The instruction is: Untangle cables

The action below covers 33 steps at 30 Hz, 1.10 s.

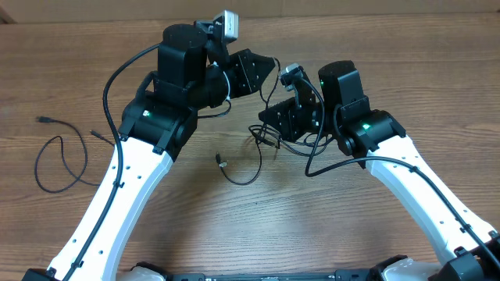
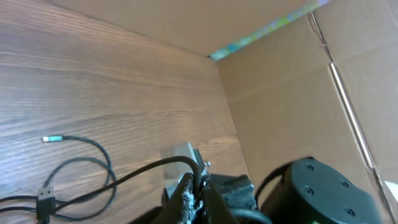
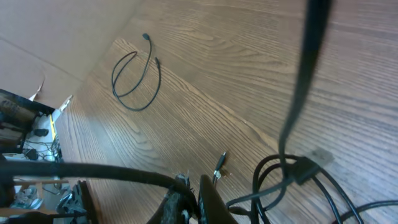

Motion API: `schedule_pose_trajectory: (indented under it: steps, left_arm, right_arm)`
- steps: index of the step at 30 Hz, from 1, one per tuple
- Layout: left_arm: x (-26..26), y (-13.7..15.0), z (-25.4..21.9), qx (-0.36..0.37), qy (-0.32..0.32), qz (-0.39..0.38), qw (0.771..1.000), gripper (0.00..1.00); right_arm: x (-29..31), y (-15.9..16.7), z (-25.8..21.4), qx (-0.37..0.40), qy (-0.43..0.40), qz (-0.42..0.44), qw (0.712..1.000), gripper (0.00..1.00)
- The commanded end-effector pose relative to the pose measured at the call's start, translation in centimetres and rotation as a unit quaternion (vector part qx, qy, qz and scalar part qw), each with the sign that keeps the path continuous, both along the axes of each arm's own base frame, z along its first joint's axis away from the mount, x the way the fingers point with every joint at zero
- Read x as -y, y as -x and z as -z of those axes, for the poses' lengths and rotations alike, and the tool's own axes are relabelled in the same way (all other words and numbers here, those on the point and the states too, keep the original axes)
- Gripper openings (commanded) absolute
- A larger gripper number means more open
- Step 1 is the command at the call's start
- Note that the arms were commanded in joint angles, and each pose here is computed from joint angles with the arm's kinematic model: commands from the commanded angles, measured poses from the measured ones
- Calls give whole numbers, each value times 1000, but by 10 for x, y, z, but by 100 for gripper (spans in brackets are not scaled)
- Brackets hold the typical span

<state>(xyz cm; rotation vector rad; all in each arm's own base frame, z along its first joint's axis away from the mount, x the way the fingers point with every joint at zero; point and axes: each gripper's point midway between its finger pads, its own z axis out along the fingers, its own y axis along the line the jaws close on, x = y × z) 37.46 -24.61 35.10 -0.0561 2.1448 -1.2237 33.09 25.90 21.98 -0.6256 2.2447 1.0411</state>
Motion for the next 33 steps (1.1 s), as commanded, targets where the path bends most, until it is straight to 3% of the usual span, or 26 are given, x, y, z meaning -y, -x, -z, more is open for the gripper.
schedule_pose_trajectory:
  steps: [1,2,4,10,12,15,19,22,27,29,31,33]
  left_arm:
    - [-13,-14,-2,33,-29,-40,998,4]
    - [-18,-17,-1,43,-45,-51,997,8]
    - [-24,-22,3,53,-67,-66,994,29]
    - [-32,-12,28,60,-151,-34,986,55]
    - [-40,-7,44,45,-189,-30,980,55]
    - [-57,3,69,-1,-238,-43,970,45]
    - [-71,21,93,-55,-277,-39,958,15]
    - [-73,27,98,-63,-290,-28,954,8]
    - [-75,33,104,-73,-302,-17,950,7]
    - [-76,35,105,-76,-303,-16,950,12]
    - [-73,37,105,-78,-299,-7,951,26]
    - [-66,40,105,-73,-293,17,953,29]
  right_arm:
    - [-2,2,-5,-2,-2,-2,1000,4]
    - [-2,3,-3,-6,-1,-3,1000,4]
    - [-1,6,-1,-15,1,-5,1000,4]
    - [-3,8,-2,-18,-4,-11,1000,4]
    - [-3,7,-3,-26,-9,-3,1000,4]
    - [-5,3,-8,-36,-25,13,999,4]
    - [-5,-13,-20,-53,-58,66,995,4]
    - [-5,-24,-29,-60,-81,100,990,4]
    - [-9,-37,-55,-31,-129,110,985,4]
    - [-10,-41,-67,-13,-146,106,984,4]
    - [-12,-42,-79,8,-160,97,982,4]
    - [-14,-41,-91,27,-176,86,980,4]
